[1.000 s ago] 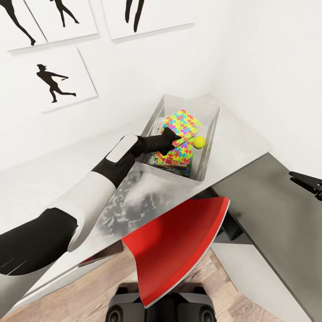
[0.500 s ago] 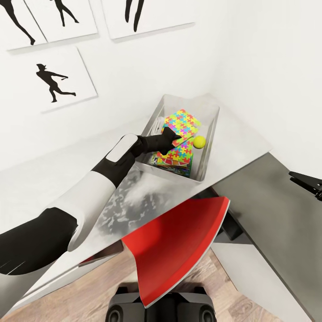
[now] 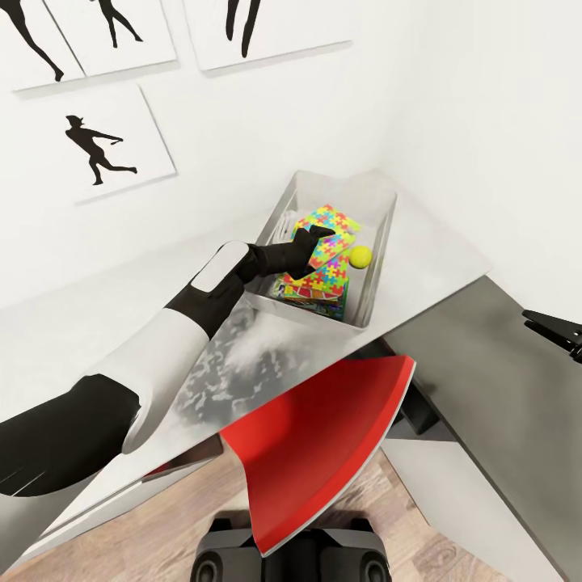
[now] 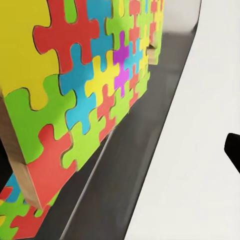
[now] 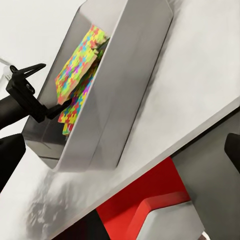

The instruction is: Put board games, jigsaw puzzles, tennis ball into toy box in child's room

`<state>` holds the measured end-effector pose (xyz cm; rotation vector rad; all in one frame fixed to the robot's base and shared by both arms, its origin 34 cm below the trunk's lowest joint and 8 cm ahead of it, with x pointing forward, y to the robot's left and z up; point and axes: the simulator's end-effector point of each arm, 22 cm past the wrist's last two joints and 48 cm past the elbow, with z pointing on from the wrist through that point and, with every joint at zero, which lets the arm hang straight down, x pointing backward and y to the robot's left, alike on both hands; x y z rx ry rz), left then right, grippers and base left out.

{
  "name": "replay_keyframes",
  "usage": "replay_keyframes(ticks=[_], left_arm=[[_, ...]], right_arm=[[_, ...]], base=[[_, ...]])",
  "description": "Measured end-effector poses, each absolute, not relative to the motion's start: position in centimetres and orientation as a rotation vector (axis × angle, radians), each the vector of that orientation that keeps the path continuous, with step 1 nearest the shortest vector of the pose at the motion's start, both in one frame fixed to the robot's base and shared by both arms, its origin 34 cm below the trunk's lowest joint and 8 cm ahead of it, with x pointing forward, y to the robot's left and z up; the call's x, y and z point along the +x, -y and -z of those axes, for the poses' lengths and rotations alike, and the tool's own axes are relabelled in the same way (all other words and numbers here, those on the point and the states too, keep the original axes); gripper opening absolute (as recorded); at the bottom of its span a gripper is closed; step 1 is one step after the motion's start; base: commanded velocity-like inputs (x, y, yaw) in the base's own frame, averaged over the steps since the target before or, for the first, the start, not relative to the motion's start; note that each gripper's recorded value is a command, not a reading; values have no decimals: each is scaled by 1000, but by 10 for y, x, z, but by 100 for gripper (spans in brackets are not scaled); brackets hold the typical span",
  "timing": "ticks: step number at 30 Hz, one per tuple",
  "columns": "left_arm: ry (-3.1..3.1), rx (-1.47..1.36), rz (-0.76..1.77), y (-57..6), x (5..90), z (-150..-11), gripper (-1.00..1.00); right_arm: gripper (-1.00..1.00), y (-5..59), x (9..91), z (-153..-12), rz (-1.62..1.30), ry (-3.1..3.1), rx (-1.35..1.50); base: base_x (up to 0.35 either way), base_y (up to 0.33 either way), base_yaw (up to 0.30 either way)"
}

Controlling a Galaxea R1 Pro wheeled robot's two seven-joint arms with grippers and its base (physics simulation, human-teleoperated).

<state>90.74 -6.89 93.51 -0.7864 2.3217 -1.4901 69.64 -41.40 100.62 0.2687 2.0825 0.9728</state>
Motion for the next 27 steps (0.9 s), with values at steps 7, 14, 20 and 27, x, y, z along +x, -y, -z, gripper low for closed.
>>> replay_keyframes(ticks=[7,14,20,27], left_arm=[[-2316,-779,1494,70,908,-938,100],[-2239,-837,1657,83,901,-962,100],[-2147,-881,1821,94,887,-985,100],[-2072,-873,1909,95,877,-1005,100]], right_arm=[[100,414,696,-1006,-972,-2082,269],[100,414,696,-1006,-974,-2082,269],[100,414,696,-1006,-975,-2082,270],[100,413,696,-1006,-976,-2082,269]], base=[[0,0,0],[0,0,0],[0,0,0],[0,0,0]])
